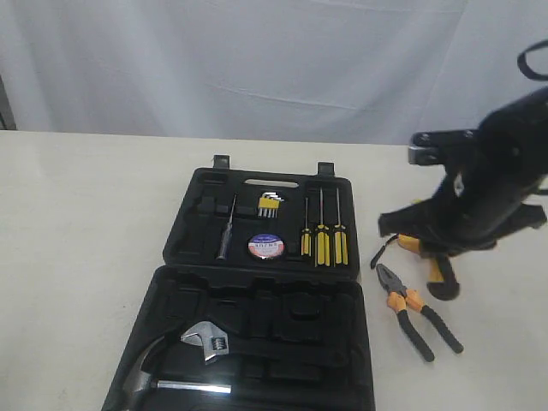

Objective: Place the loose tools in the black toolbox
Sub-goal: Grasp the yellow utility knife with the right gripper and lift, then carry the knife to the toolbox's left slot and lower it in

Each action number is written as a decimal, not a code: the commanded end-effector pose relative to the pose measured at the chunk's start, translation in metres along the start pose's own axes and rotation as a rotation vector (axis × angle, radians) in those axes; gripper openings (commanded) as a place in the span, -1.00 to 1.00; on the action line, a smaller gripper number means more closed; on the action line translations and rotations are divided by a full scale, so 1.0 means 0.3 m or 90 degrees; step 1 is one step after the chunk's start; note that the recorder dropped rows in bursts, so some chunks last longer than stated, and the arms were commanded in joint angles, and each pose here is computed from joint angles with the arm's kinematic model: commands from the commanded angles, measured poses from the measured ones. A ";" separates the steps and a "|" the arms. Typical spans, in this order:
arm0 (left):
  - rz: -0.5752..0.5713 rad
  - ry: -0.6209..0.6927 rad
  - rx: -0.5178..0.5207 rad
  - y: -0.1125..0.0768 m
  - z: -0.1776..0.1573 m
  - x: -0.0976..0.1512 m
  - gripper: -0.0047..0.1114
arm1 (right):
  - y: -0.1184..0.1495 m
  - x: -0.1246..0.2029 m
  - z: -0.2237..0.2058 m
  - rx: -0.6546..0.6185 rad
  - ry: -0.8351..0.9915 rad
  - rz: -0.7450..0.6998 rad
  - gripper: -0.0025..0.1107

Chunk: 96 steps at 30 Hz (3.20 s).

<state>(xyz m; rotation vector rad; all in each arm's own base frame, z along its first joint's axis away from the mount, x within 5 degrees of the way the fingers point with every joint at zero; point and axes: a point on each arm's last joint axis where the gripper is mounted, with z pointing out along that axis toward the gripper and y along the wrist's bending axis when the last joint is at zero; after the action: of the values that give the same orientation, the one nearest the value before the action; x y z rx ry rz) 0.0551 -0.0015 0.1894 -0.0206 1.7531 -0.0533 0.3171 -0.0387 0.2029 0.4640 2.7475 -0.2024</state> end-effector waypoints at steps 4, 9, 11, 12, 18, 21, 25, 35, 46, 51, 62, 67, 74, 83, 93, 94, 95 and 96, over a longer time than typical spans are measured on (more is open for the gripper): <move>-0.002 -0.001 0.002 0.000 0.000 0.002 -0.92 | 0.416 -0.127 -0.221 -0.146 -0.120 -0.031 -0.96; -0.002 -0.001 0.002 0.000 0.000 0.002 -0.92 | 0.758 -0.152 -0.152 -0.260 -0.231 -0.055 -0.96; -0.002 -0.001 0.002 0.000 0.000 0.002 -0.92 | 0.827 -0.169 -0.088 -0.226 -0.266 -0.059 -0.96; -0.002 -0.001 0.002 0.000 0.000 0.002 -0.92 | 0.853 -0.175 -0.039 -0.186 -0.282 -0.079 -0.96; -0.002 -0.001 0.002 0.000 0.000 0.002 -0.92 | 0.930 -0.157 0.077 -0.163 -0.310 -0.027 -0.96; -0.004 -0.001 0.002 0.000 0.000 0.002 -0.92 | 0.934 -0.154 0.117 -0.155 -0.319 -0.001 -0.96; -0.002 -0.001 0.002 0.000 0.000 0.002 -0.92 | 0.932 -0.155 0.142 -0.141 -0.333 0.012 -0.96; -0.002 -0.001 0.002 0.000 0.000 0.002 -0.92 | 0.940 -0.139 0.196 -0.139 -0.324 0.044 -0.96; -0.002 -0.001 0.002 0.000 0.000 0.002 -0.92 | 0.954 -0.136 0.217 -0.161 -0.331 0.047 -0.96; -0.002 -0.001 0.002 0.000 0.000 0.002 -0.92 | 0.957 -0.125 0.243 -0.156 -0.323 0.045 -0.96; -0.002 -0.001 0.002 0.000 0.000 0.002 -0.92 | 0.960 -0.113 0.275 -0.145 -0.316 0.021 -0.96; -0.002 -0.001 0.002 0.000 0.000 0.002 -0.92 | 0.961 -0.113 0.275 -0.146 -0.317 0.018 -0.96; -0.002 -0.001 0.002 0.000 0.000 0.002 -0.92 | 0.961 -0.113 0.275 -0.146 -0.317 0.018 -0.36; -0.002 -0.001 0.002 0.000 0.000 0.002 -0.92 | 0.959 -0.116 0.266 -0.146 -0.319 0.020 0.01; -0.002 -0.001 0.002 0.000 0.000 0.002 -0.92 | 0.967 -0.150 0.207 -0.172 -0.381 -0.020 -0.96; -0.002 -0.001 0.002 0.000 0.000 0.002 -0.92 | 0.964 -0.151 0.213 -0.163 -0.388 -0.020 -0.96; -0.002 -0.001 0.002 0.000 0.000 0.002 -0.92 | 0.959 -0.154 0.223 -0.144 -0.403 -0.028 -0.96; -0.002 -0.001 0.002 0.000 0.000 0.002 -0.92 | 0.958 -0.152 0.236 -0.135 -0.408 -0.033 -0.96</move>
<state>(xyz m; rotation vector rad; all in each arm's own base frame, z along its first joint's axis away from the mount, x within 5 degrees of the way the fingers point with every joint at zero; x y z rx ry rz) 0.0551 -0.0015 0.1894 -0.0206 1.7531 -0.0533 0.4762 0.2069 0.1359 0.2309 2.1417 -0.0010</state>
